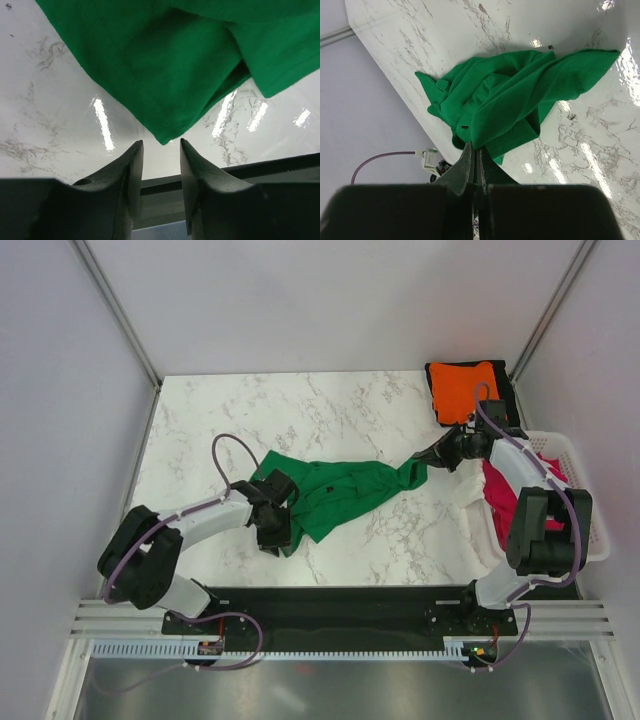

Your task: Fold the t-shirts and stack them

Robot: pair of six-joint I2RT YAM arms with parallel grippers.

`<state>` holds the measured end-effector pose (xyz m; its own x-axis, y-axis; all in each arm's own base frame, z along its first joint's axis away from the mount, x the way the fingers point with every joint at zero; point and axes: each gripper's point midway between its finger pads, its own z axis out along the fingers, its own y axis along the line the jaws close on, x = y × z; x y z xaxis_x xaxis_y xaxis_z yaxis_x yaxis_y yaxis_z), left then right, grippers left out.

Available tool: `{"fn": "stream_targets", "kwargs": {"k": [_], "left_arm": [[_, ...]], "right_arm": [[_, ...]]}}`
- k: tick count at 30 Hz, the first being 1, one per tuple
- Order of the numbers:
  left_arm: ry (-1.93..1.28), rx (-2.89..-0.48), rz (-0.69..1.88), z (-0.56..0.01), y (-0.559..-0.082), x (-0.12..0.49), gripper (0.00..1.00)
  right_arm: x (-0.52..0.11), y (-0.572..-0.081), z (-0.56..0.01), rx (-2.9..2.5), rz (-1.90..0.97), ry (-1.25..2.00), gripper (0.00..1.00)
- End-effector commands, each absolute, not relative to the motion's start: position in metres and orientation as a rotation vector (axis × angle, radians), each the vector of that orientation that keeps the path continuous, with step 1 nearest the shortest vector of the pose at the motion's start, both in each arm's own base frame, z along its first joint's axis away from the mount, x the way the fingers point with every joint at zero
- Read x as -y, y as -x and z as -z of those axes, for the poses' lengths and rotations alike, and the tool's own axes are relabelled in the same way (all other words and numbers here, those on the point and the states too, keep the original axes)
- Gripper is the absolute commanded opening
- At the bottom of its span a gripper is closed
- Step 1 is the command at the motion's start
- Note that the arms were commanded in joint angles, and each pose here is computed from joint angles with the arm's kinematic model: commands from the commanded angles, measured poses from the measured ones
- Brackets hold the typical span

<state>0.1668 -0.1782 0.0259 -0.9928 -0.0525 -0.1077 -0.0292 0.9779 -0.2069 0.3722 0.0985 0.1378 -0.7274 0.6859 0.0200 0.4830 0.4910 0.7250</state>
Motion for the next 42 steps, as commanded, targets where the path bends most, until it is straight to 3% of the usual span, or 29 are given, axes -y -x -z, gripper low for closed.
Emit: {"fn": "stream_targets", "kwargs": {"k": [1, 17, 24, 27, 29, 34, 35, 40, 42], "left_arm": [[0.095, -2.966, 0.294, -0.025, -0.181, 0.185, 0.41], [-0.025, -2.970, 0.211, -0.012, -0.187, 0.195, 0.28], [-0.063, -2.933, 0.116, -0.007, -0.195, 0.195, 0.02], [-0.081, -2.912, 0.143, -0.016, -0.197, 0.198, 0.02], [-0.077, -2.876, 0.195, -0.041, -0.197, 0.199, 0.02], [-0.017, -2.620, 0.337, -0.180, -0.217, 0.198, 0.02], [0.002, -2.482, 0.375, -0.235, -0.232, 0.197, 0.02], [0.081, -2.238, 0.280, -0.358, -0.257, 0.154, 0.02], [0.102, -2.200, 0.281, -0.382, -0.268, 0.139, 0.02]], "right_arm": [[-0.100, -0.369, -0.145, -2.447, -1.093, -0.920, 0.00], [-0.100, -0.363, -0.138, -2.465, -1.090, -0.913, 0.00], [-0.101, -0.360, -0.138, -2.464, -1.093, -0.913, 0.00], [-0.103, -0.357, -0.144, -2.454, -1.119, -0.908, 0.00], [-0.106, -0.355, -0.158, -2.431, -1.159, -0.886, 0.00], [-0.101, -0.362, -0.207, -2.319, -1.162, -0.860, 0.00], [-0.092, -0.368, -0.212, -2.290, -1.075, -0.892, 0.00], [-0.058, -0.400, -0.296, -2.071, -0.876, -0.859, 0.00], [-0.050, -0.418, -0.258, -2.195, -0.880, -0.951, 0.00]]}}
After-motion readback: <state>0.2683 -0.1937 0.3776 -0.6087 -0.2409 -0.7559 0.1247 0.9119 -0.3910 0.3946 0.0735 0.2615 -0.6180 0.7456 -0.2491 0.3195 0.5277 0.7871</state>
